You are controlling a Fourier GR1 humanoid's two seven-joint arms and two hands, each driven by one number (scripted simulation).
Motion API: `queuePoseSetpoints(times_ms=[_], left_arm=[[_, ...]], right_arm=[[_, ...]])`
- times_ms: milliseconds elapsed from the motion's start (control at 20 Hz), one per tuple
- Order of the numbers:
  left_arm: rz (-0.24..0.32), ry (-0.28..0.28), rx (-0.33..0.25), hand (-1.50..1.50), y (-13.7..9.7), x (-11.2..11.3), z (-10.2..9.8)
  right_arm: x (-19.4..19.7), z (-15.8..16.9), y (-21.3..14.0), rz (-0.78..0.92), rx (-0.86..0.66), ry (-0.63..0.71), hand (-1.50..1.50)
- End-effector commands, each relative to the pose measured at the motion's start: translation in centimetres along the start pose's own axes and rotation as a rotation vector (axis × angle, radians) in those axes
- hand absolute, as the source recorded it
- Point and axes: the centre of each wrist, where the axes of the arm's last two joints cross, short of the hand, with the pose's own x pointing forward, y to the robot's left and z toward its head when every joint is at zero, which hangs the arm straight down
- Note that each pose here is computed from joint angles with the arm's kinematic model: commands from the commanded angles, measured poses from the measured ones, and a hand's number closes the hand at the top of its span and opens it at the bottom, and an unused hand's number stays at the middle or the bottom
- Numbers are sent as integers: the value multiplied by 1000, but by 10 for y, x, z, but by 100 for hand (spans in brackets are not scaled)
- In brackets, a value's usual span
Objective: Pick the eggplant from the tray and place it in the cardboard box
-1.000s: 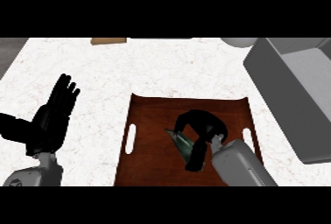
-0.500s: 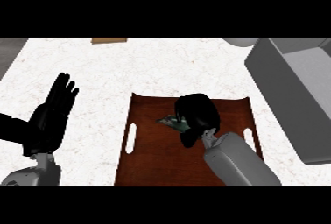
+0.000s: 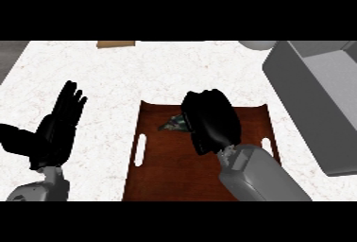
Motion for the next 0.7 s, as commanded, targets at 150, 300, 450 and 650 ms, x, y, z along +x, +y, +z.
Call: queuePoseSetpoints(times_ms=[150, 300, 450, 650], left_arm=[[-8, -5, 14, 0, 8, -4, -10], [-6, 2, 2, 0, 5, 4, -4], [-15, 2, 3, 0, 5, -15, -1], [-15, 2, -11, 0, 15, 3, 4]], right_arm=[[13, 27, -62, -194, -282, 116, 150], [-5, 25, -92, -212, -391, 228, 150], [-37, 19, -110, -173, -480, 323, 150], [-51, 13, -131, -205, -515, 410, 150]])
